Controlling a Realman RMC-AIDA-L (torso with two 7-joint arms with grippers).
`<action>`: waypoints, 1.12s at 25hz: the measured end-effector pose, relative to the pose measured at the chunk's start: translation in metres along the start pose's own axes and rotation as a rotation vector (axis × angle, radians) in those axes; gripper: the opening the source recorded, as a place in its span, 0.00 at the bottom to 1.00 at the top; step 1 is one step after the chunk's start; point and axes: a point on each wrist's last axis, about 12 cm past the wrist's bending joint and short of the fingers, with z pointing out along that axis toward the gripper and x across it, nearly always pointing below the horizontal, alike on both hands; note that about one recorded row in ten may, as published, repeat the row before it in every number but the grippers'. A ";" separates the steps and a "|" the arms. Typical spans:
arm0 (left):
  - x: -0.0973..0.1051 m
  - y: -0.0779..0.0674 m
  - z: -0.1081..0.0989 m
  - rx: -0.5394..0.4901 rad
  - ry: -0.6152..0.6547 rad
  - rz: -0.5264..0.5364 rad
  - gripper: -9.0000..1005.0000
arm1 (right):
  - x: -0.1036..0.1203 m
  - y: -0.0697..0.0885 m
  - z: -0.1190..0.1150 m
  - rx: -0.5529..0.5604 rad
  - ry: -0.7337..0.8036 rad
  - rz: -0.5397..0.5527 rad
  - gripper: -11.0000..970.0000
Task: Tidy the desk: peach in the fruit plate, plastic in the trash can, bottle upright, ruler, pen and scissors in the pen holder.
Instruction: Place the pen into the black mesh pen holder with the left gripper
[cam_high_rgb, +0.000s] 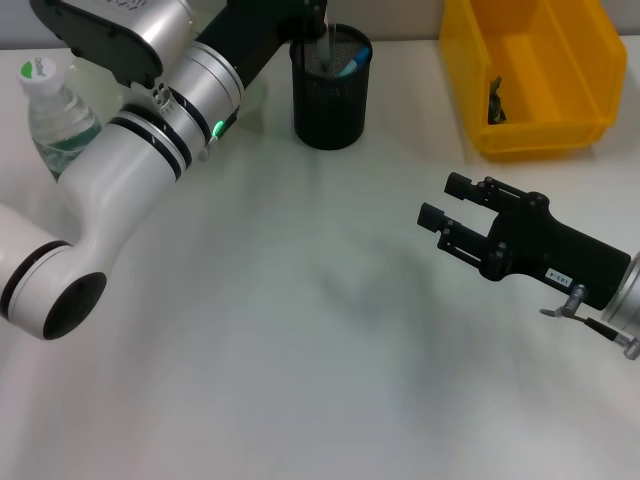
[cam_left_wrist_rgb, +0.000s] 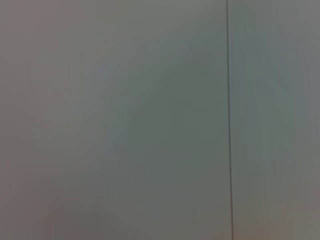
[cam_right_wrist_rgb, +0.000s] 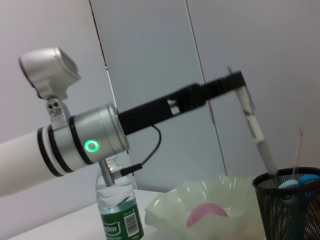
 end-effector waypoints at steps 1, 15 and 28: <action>0.003 0.001 0.001 -0.005 0.029 0.002 0.17 | 0.000 0.000 0.000 0.001 0.004 -0.001 0.66; 0.006 0.002 0.001 -0.014 0.059 0.007 0.18 | 0.000 -0.003 0.001 0.012 0.014 -0.068 0.68; 0.007 0.002 0.001 -0.015 0.066 0.008 0.19 | 0.002 -0.010 0.002 0.067 0.032 -0.114 0.70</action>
